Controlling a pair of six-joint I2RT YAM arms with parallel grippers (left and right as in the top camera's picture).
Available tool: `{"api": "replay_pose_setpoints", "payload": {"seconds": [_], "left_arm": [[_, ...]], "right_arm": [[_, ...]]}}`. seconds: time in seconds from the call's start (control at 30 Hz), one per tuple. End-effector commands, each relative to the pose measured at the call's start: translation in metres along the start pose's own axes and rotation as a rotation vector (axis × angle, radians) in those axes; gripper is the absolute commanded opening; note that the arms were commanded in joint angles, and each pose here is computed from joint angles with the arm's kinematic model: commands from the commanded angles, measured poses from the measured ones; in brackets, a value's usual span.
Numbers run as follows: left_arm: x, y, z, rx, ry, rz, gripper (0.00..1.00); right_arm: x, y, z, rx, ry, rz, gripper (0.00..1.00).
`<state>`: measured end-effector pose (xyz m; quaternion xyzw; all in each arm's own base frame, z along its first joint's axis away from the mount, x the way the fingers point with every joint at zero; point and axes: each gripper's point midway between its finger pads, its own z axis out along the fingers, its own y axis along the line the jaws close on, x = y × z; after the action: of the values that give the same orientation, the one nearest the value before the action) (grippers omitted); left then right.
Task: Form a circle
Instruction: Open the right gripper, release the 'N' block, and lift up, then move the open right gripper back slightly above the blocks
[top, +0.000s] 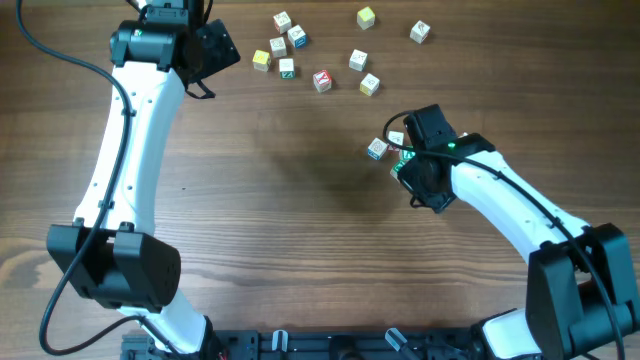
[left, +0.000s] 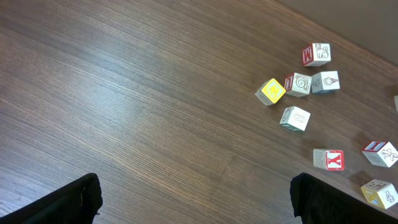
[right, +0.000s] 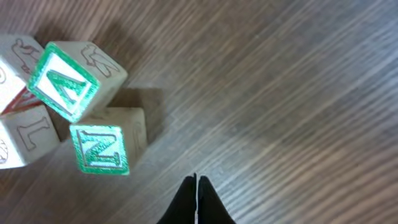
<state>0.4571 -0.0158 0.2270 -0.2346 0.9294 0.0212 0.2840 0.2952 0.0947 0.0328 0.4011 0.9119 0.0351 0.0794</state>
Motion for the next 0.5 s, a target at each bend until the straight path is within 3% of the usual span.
{"api": "replay_pose_setpoints", "payload": {"seconds": [0.0,0.47], "left_arm": [[-0.008,-0.001,-0.014,0.024,-0.03,-0.025,1.0],[-0.008,-0.001,-0.014,0.024,-0.03,-0.025,1.0]], "right_arm": [[0.001,-0.004,0.003,0.001,-0.016,0.006,0.04],[0.004,-0.003,0.019,-0.047,-0.019,0.011,0.04]]}}
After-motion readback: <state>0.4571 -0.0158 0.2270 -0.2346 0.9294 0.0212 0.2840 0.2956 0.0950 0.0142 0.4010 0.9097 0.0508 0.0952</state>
